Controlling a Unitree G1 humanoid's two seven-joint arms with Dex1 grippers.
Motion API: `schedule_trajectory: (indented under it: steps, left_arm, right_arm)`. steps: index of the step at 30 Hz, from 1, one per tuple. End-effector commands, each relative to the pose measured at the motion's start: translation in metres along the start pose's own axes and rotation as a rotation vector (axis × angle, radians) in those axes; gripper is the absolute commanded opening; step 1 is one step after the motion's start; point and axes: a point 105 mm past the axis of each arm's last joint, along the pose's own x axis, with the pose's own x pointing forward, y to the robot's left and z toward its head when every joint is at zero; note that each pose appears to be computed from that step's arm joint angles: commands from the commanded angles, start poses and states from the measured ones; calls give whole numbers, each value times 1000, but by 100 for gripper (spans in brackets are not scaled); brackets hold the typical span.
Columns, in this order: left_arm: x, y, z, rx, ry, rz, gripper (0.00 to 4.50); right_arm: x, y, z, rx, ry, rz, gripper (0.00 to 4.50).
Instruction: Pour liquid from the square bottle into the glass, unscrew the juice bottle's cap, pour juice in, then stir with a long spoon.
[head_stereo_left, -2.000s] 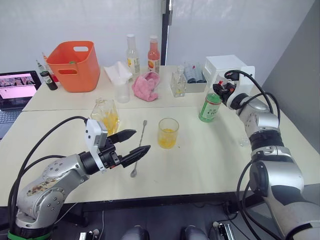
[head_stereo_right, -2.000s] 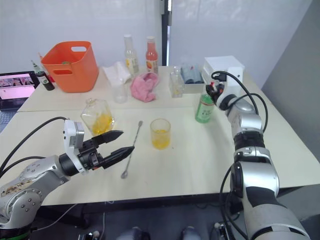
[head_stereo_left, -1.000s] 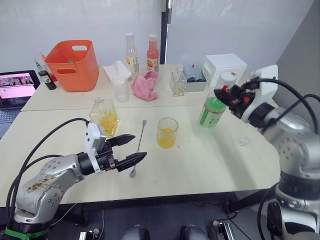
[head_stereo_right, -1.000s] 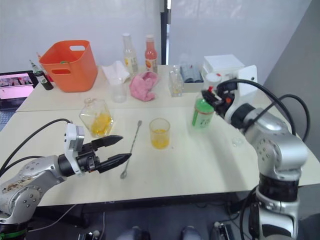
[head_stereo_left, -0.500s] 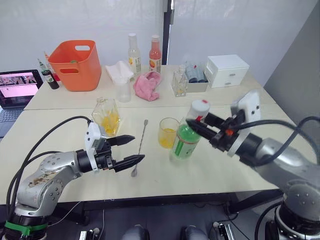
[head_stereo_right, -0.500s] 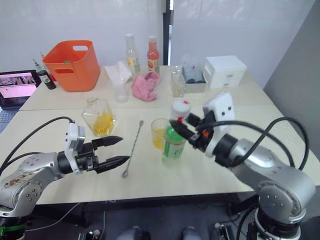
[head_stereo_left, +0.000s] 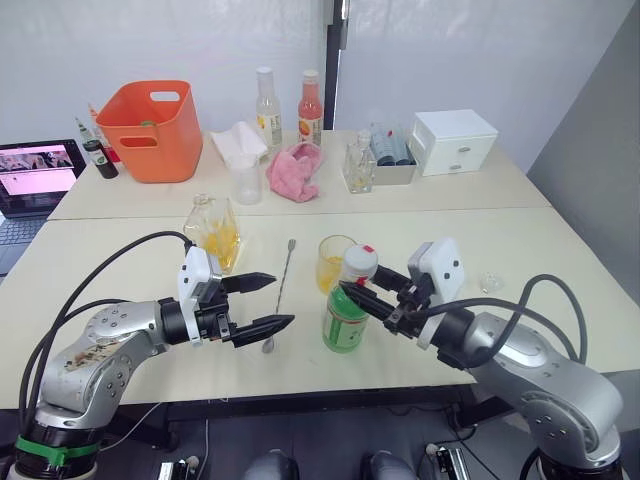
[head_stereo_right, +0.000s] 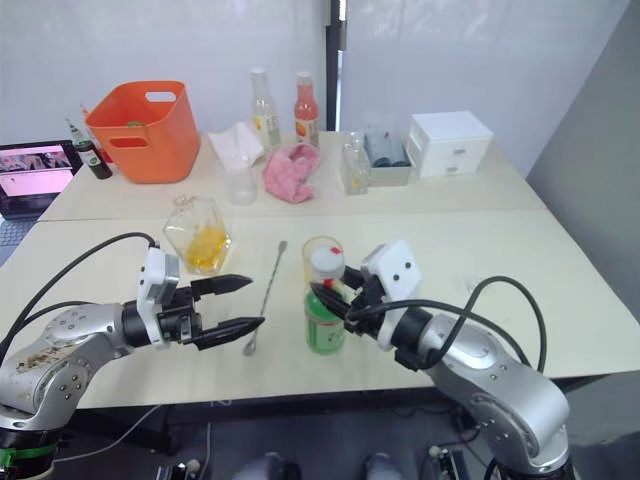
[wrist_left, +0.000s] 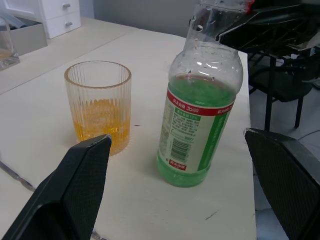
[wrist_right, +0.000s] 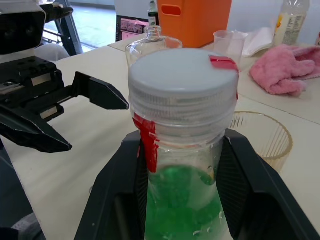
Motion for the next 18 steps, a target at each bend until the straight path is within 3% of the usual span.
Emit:
schedule_trajectory:
  steps: [1, 5, 9, 18]
  left_arm:
    - [1, -3, 7, 49, -8, -23, 450]
    - [1, -3, 7, 53, -6, -26, 450]
    - [3, -3, 9, 58, -3, -28, 450]
    - [3, -3, 9, 57, 0, -20, 450]
  right_arm:
    - [1, 4, 18, -115, -95, 30, 136]
    - [2, 2, 21, -184, -118, 40, 136]
    - [4, 3, 4, -225, -49, 71, 136]
    - [8, 1, -6, -125, -23, 63, 136]
